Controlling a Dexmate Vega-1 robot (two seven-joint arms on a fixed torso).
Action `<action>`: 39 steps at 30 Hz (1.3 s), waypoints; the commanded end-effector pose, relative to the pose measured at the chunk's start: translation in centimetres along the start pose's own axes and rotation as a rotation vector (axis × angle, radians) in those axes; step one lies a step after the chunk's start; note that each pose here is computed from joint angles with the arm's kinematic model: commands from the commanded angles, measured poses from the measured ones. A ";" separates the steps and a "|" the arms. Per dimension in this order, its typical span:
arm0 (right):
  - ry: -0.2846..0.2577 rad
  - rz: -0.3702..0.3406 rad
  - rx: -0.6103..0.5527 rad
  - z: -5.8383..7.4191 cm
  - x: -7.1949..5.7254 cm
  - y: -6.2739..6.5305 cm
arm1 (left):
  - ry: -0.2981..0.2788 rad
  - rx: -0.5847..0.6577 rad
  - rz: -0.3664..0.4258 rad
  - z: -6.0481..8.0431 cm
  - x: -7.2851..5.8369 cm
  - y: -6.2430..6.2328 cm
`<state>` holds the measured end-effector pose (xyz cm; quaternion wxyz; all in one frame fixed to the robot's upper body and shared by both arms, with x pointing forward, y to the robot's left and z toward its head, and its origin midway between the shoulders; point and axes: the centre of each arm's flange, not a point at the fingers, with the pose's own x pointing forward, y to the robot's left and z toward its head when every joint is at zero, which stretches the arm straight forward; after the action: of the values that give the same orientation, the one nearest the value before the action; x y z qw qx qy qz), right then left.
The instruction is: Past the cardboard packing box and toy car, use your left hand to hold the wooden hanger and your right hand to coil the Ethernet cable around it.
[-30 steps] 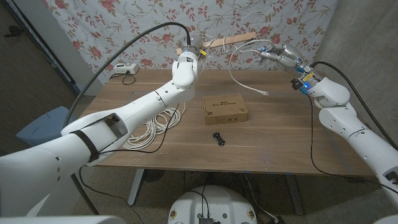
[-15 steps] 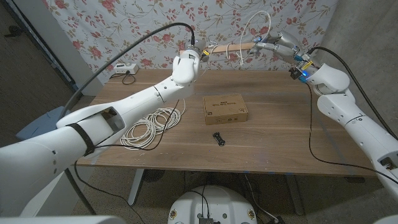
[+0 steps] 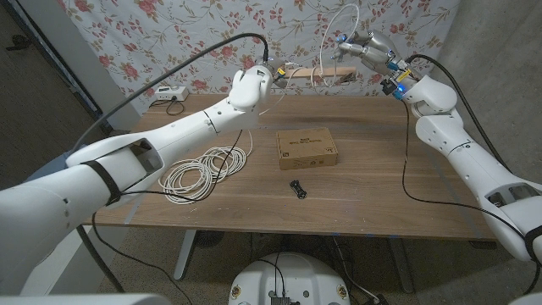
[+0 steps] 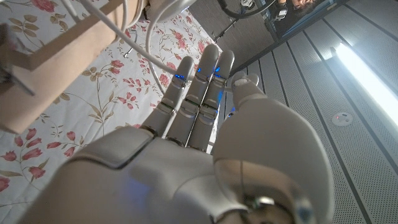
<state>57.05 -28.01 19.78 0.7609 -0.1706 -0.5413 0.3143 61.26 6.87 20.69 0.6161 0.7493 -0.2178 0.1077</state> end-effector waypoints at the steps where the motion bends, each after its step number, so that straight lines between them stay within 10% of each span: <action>1: 0.026 -0.135 0.029 -2.1 2.4 -0.8 | -0.085 0.011 -0.090 0.0 0.6 -0.3; 22: 0.255 -0.571 -0.169 -3.6 2.2 0.5 | -0.177 -0.018 -0.189 -0.1 1.8 -0.4; 39: 0.447 -0.512 -0.545 -4.0 3.4 2.1 | -0.192 -0.017 -0.207 -0.1 2.0 -0.4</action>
<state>60.91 -24.66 19.64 0.8568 -0.1869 -0.4805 -0.0110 63.04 6.64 21.07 0.6078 0.7681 -0.2003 -0.0198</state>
